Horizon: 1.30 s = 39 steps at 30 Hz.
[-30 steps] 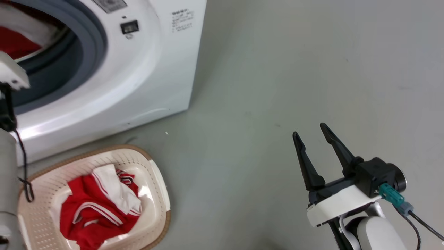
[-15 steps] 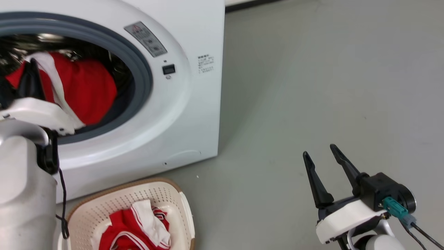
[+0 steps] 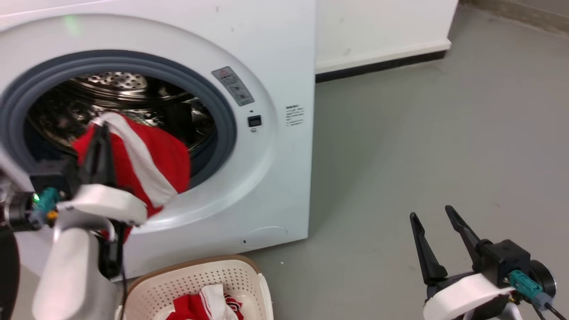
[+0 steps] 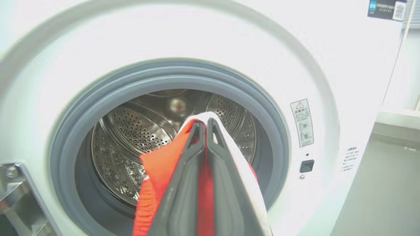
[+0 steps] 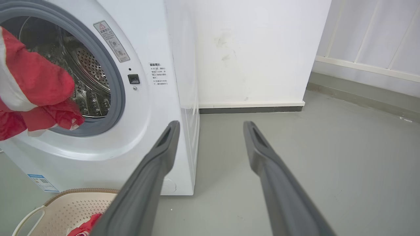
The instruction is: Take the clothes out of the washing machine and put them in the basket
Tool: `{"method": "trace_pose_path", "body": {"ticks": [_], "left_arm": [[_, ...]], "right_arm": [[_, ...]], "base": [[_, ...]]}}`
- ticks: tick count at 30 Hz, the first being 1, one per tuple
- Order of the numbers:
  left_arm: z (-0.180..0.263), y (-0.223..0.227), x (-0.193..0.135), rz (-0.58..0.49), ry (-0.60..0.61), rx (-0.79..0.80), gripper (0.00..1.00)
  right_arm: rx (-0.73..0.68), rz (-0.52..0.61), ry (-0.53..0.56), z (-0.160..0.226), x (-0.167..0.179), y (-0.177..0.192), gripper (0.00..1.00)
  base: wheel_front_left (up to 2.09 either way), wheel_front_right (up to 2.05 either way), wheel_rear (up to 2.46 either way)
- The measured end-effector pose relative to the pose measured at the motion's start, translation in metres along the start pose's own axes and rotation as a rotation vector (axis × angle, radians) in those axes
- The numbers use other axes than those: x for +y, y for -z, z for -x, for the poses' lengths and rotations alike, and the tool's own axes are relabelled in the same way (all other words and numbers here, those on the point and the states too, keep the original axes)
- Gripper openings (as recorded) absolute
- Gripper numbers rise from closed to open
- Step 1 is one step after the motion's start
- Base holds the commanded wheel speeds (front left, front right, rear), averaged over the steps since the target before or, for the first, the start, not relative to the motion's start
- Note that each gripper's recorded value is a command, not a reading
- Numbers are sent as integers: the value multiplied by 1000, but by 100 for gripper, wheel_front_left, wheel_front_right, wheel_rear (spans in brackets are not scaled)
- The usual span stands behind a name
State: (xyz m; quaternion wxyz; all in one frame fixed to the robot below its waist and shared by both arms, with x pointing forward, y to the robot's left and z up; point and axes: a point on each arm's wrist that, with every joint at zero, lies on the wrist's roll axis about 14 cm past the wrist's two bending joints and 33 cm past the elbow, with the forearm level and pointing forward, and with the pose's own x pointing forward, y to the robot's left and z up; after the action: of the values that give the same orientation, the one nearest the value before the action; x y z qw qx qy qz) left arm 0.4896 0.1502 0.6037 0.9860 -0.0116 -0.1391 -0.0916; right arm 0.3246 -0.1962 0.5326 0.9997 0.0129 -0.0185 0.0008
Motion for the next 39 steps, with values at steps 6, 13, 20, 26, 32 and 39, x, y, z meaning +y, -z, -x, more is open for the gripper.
{"method": "trace_pose_path", "body": {"ticks": [6,13,20,26,32,39], "left_arm": [[40,-15,-4,14,-21,-7,0],[94,0,-5,49,-64,75,0],[154,73,-18,140,-124,315,0],[200,134,-24,204,-183,503,0],[210,178,-23,228,-211,625,0],[193,221,-23,243,-224,733,0]], "right_arm": [[-9,11,-31,1,9,-5,100],[-19,12,-70,-2,20,-9,100],[1,9,-96,-9,28,-3,100],[33,7,-114,-15,34,6,100],[66,8,-136,-31,41,16,100],[103,20,-162,-57,48,29,100]], "base": [[0,0,0],[0,0,0],[0,0,0],[0,0,0],[0,0,0],[0,0,0]]}}
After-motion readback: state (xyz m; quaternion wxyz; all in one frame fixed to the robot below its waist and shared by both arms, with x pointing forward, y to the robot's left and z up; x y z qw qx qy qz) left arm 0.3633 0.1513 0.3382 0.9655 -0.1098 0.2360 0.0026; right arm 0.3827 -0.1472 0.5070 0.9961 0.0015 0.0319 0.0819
